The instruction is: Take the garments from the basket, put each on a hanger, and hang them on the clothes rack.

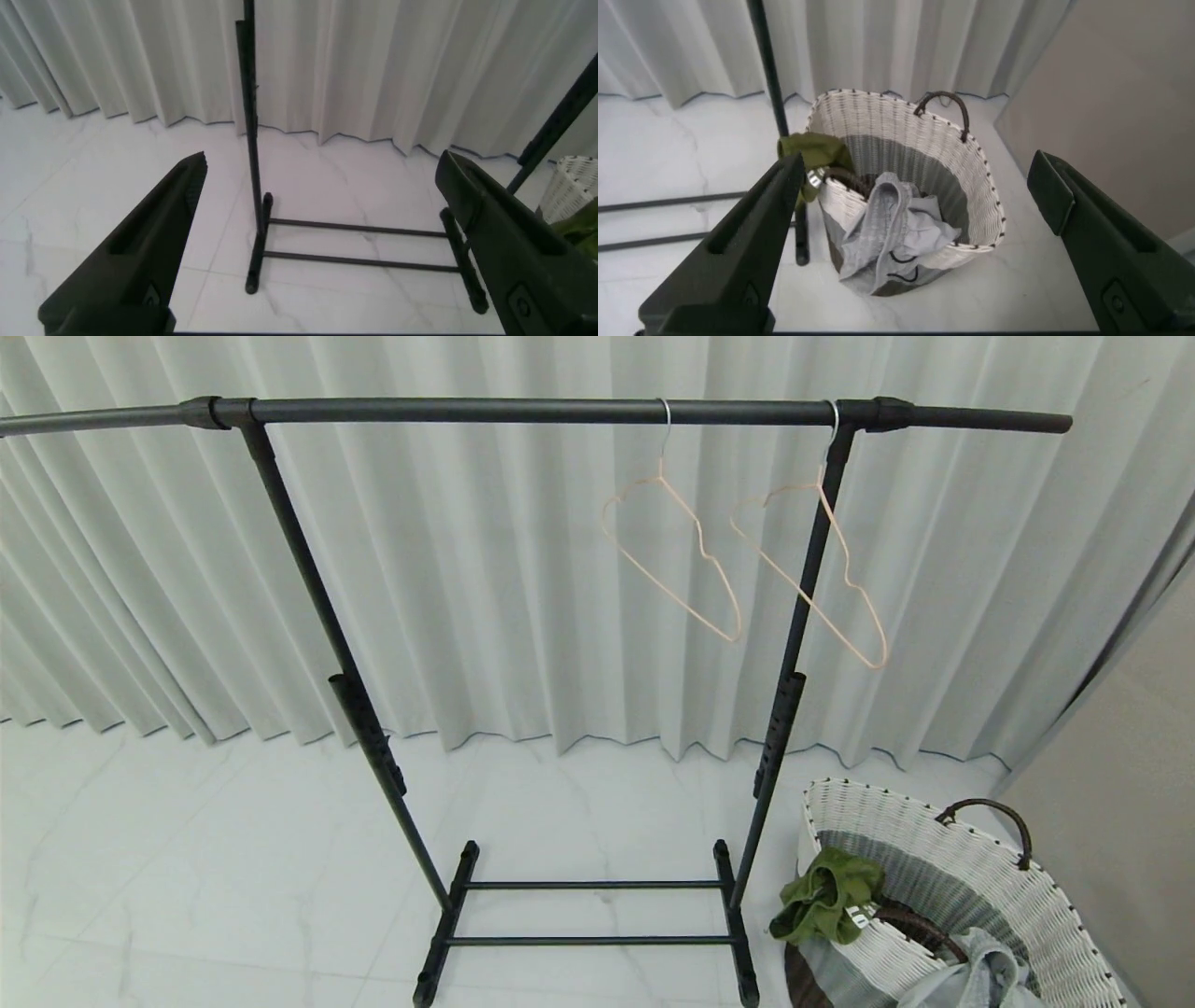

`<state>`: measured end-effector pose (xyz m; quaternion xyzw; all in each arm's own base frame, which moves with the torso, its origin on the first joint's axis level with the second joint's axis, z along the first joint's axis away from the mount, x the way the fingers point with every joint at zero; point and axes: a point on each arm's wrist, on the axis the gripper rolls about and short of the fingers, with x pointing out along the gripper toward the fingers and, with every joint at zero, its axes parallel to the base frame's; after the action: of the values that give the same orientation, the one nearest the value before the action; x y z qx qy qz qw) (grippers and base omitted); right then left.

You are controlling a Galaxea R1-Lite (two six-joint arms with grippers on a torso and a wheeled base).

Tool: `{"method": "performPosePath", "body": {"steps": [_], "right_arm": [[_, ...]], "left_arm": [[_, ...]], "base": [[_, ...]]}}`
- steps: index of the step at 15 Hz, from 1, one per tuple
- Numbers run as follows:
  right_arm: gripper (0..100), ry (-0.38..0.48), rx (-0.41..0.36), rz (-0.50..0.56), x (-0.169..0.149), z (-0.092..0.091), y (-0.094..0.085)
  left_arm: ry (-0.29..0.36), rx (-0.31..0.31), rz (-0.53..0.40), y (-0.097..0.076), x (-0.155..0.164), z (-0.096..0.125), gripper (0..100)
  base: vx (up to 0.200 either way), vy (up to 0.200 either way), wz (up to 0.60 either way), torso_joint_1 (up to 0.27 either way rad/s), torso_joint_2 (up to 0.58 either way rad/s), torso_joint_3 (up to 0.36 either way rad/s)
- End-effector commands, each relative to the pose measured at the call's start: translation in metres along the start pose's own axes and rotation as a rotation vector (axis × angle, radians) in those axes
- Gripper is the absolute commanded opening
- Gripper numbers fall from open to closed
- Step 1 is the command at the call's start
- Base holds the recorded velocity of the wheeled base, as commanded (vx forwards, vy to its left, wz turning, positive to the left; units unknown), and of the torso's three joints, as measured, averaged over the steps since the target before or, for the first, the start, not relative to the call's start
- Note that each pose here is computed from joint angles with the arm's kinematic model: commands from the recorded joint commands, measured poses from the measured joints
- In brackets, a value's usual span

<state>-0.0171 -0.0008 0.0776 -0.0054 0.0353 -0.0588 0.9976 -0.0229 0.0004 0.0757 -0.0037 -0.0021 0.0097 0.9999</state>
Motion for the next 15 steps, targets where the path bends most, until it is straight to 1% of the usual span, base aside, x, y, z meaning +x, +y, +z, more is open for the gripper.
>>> {"method": "performPosePath", "body": {"steps": [1, 10, 15], "right_arm": [[100, 0.001, -0.001, -0.002, 0.0001, 0.0001, 0.0], [100, 0.002, -0.001, 0.0, 0.0001, -0.0001, 0.0], [100, 0.002, -0.001, 0.0, 0.0001, -0.0001, 0.0]], "left_arm": [[0.001, 0.0, 0.001, 0.0, 0.0001, 0.0001, 100], [0.001, -0.002, 0.001, 0.0, 0.0001, 0.0001, 100], [0.001, 0.001, 0.001, 0.0, 0.0001, 0.0001, 100]], "base": [[0.0, 0.0, 0.0, -0.198, 0.47, 0.266], [0.0, 0.0, 0.0, -0.185, 0.47, 0.282], [0.0, 0.0, 0.0, -0.144, 0.46, 0.309]]}}
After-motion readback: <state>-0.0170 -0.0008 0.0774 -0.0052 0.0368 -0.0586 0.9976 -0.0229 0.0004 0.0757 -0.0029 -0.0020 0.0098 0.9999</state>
